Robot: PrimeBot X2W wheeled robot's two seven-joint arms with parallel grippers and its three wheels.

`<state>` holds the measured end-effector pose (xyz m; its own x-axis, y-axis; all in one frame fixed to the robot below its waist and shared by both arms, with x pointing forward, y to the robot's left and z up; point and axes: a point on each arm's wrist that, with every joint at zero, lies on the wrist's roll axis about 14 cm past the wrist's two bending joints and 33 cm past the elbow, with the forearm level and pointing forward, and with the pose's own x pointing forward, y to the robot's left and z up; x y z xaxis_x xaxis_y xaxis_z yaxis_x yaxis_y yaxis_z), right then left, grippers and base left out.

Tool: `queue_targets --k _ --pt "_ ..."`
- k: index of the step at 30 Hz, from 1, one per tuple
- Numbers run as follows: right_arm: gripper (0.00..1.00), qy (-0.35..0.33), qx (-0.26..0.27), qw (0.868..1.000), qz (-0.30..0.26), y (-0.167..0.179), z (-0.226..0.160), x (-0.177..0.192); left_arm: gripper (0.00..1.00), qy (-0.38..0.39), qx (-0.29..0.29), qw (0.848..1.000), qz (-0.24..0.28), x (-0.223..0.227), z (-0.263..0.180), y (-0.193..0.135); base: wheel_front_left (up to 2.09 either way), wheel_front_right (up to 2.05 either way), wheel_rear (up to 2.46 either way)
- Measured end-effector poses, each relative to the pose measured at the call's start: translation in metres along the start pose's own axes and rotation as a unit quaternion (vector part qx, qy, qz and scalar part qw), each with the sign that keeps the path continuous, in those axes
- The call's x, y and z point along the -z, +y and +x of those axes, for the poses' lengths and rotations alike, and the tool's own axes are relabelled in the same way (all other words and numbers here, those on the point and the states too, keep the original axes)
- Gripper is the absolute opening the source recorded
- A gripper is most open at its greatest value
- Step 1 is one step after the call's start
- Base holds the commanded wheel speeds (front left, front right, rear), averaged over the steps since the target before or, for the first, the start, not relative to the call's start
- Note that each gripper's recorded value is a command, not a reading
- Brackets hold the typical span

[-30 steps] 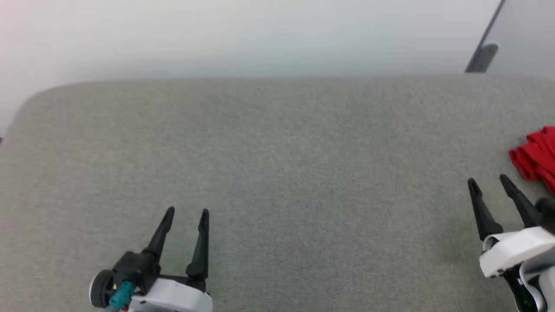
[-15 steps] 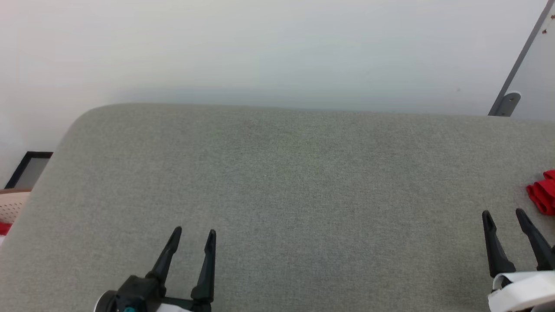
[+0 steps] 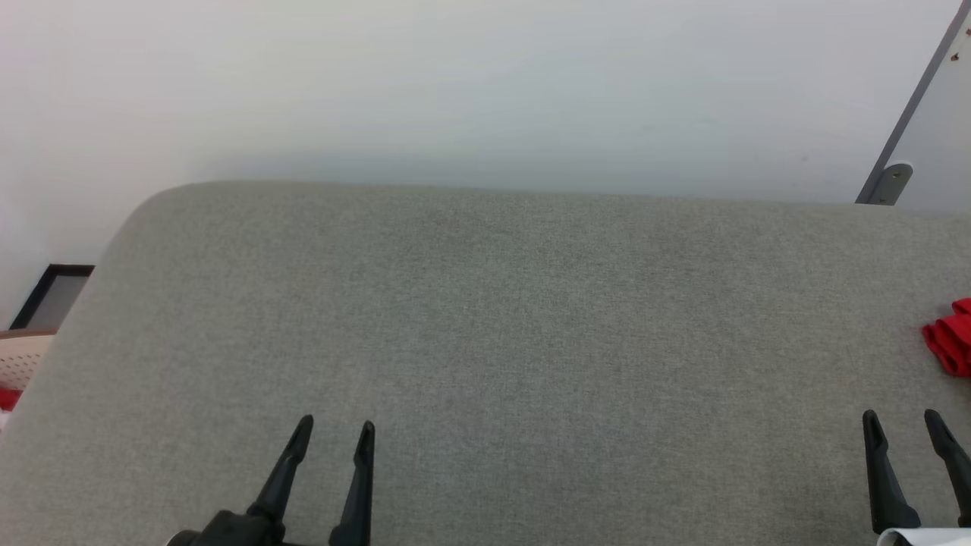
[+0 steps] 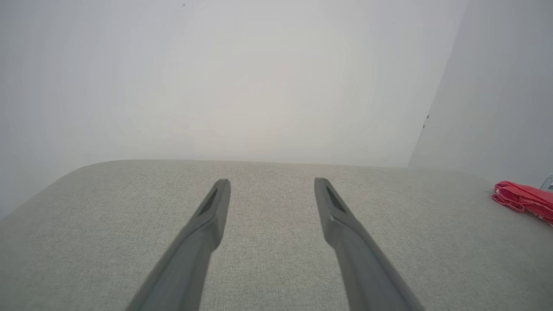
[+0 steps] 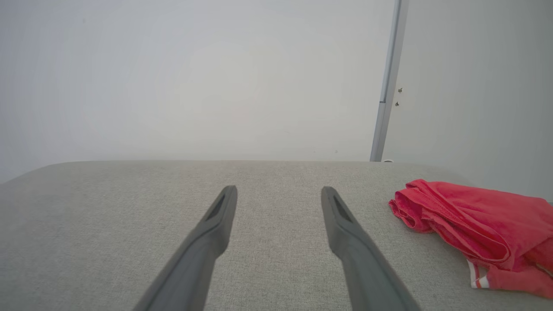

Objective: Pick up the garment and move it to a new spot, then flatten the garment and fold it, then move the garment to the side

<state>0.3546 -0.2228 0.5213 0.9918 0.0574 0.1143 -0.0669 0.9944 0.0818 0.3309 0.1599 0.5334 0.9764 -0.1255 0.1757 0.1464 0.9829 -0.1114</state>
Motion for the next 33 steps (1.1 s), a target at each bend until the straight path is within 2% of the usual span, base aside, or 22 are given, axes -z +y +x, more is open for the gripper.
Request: queue_targets --k 33 --pt "1.0 -0.005 -0.006 1.0 0.01 0.0086 -0.0004 -0.0018 1.0 0.007 -0.005 1.0 -0.003 0.0045 -0.0013 0.0026 0.0 0.0 0.0"
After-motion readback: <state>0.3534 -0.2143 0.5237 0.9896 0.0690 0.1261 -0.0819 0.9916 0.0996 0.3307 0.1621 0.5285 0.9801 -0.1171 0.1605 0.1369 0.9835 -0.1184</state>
